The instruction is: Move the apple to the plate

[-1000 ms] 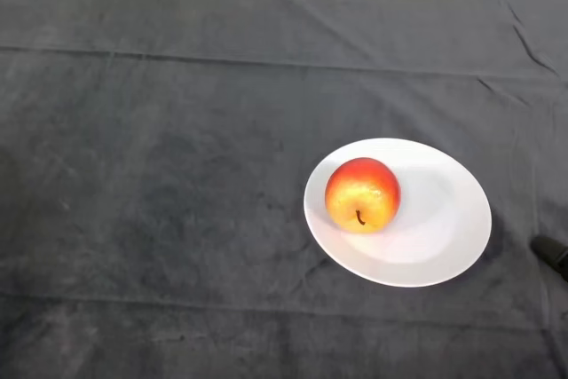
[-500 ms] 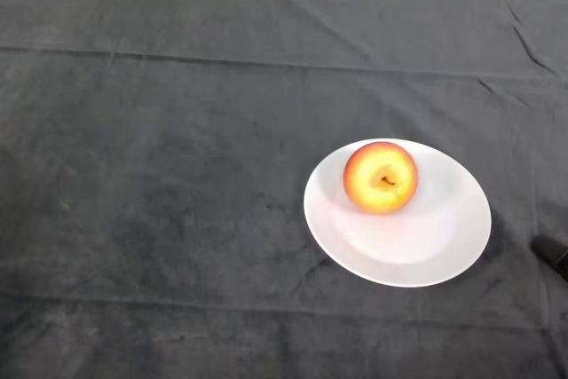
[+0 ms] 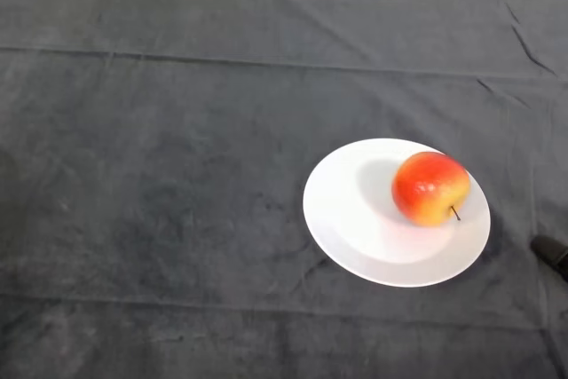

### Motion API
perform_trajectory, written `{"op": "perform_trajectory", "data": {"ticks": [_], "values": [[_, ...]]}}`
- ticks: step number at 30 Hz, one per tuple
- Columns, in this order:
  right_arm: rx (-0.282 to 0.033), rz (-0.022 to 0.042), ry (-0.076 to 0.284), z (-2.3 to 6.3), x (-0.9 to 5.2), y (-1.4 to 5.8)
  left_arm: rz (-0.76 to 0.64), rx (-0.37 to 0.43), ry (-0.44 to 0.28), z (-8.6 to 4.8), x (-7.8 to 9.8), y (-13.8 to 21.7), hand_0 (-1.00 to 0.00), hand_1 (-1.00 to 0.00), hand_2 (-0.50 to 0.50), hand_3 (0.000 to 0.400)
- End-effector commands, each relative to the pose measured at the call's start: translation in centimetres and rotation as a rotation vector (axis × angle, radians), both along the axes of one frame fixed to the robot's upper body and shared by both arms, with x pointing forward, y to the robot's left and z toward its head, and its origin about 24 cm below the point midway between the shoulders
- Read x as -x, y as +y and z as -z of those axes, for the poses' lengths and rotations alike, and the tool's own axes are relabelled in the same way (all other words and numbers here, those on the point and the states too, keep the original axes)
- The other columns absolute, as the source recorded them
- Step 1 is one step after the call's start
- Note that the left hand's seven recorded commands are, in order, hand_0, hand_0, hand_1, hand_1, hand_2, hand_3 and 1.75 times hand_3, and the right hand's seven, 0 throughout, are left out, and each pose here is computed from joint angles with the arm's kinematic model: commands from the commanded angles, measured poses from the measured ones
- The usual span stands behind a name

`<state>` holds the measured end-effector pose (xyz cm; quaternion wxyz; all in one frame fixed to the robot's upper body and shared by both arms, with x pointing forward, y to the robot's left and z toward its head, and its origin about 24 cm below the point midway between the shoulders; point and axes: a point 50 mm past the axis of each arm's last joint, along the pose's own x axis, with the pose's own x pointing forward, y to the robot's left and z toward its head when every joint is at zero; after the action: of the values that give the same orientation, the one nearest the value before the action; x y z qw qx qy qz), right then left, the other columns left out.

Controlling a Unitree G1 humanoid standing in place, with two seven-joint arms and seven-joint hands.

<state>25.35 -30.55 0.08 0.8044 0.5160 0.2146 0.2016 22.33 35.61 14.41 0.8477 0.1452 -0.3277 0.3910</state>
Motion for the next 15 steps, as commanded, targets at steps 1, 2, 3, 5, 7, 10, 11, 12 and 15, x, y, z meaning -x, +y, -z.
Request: {"op": "perform_trajectory", "data": {"ticks": [1, 2, 3, 5, 7, 10, 11, 12, 15], "values": [[0.021, 0.0183, -0.011, -0.84, -0.18, -0.95, -0.031, 0.008, -0.009, 0.26, 0.14, 0.54, 0.0, 0.0, 0.0, 0.0], [0.021, 0.0183, -0.011, -0.84, -0.18, -0.95, -0.031, 0.009, -0.008, 0.28, 0.13, 0.55, 0.0, 0.0, 0.0, 0.0], [0.021, 0.0183, -0.011, -0.84, -0.18, -0.95, -0.03, 0.01, -0.008, 0.32, 0.12, 0.56, 0.0, 0.0, 0.0, 0.0], [0.021, 0.0183, -0.011, -0.84, -0.18, -0.95, -0.029, 0.011, -0.006, 0.4, 0.1, 0.6, 0.0, 0.0, 0.0, 0.0], [0.021, 0.0182, -0.011, -0.84, -0.18, -0.95, -0.028, 0.012, -0.005, 0.42, 0.04, 0.55, 0.0, 0.0, 0.0, 0.0], [0.021, 0.0182, -0.011, -0.84, -0.18, -0.95, -0.025, 0.013, -0.004, 0.38, -0.04, 0.36, 0.0, 0.0, 0.0, 0.0], [0.021, 0.0182, -0.011, -0.84, -0.18, -0.95, -0.024, 0.013, -0.004, 0.35, -0.05, 0.29, 0.0, 0.0, 0.0, 0.0], [0.021, 0.0182, -0.011, -0.84, -0.18, -0.95, -0.023, 0.013, -0.004, 0.33, -0.06, 0.24, 0.0, 0.0, 0.0, 0.0], [0.021, 0.0182, -0.011, -0.84, -0.18, -0.94, -0.02, 0.013, -0.004, 0.27, -0.07, 0.11, 0.0, 0.0, 0.0, 0.0]]}}
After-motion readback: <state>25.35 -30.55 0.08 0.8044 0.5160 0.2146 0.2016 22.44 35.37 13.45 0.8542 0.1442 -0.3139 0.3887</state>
